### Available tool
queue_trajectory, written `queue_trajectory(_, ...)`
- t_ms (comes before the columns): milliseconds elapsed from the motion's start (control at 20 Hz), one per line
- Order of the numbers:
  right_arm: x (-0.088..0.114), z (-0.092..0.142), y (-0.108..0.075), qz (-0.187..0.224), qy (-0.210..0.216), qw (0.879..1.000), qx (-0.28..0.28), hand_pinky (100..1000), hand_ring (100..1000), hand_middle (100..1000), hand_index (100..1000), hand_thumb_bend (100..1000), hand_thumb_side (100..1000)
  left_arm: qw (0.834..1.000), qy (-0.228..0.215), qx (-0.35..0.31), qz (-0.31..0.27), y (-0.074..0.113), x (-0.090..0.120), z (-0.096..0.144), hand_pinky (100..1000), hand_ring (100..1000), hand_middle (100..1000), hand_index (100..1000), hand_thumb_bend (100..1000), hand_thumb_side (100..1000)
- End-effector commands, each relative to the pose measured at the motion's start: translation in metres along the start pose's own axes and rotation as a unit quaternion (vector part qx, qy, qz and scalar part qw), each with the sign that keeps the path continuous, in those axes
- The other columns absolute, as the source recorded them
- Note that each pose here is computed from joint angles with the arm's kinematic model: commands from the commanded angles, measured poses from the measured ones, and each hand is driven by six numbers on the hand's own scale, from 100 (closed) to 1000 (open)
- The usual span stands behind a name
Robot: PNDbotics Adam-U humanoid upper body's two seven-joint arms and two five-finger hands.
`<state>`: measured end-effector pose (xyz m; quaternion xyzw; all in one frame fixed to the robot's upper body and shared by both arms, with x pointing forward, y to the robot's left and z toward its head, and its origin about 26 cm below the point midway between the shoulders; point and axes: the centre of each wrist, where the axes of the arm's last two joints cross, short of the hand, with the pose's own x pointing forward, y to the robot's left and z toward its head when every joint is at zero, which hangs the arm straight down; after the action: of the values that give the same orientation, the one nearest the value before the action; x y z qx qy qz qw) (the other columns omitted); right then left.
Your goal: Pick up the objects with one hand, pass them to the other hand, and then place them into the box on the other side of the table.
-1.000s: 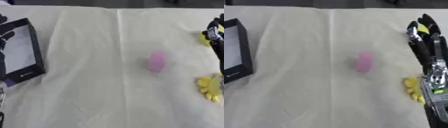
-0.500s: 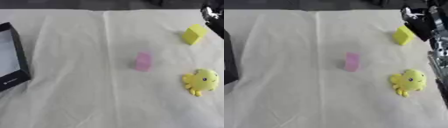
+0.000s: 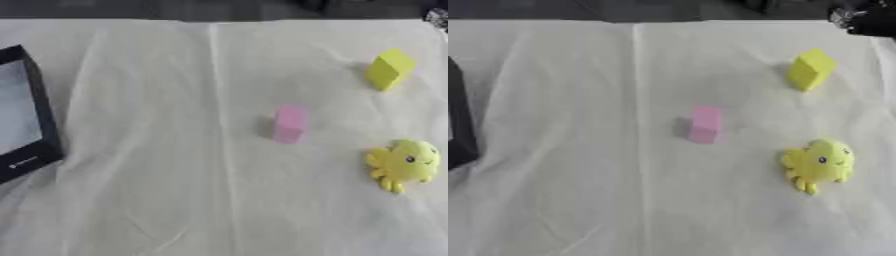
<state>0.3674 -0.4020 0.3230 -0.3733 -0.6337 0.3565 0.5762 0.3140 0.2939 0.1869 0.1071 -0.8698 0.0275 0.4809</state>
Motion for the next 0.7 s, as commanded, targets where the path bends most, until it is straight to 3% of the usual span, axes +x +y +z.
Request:
queue_trajectory(50,-0.011,-0.002,-0.025,0.049,0.028,0.998,0.028,906,914,961,1000,211,519,1.000,-0.014,-0.010,-0.011,0.003,0.009,-0.003,859,780,789,824,137,853)
queue_trajectory(300,-0.019,-0.018,-0.031,0.096,0.049,0.990,0.093,939,946,954,997,313,397,1.000,-0.016,-0.017,-0.013,0.002,0.010,-0.004,859,780,789,824,136,854)
queue_trajectory(450,-0.021,-0.025,-0.031,0.108,0.051,0.985,0.122,951,944,945,994,383,269,0.999,-0.017,-0.023,-0.015,0.001,0.011,-0.005,859,780,789,824,135,854)
queue_trajectory(700,-0.029,-0.031,-0.029,0.115,0.064,0.983,0.128,966,944,942,999,376,246,0.999,-0.020,-0.022,-0.016,0.002,0.013,-0.006,858,780,788,822,135,855)
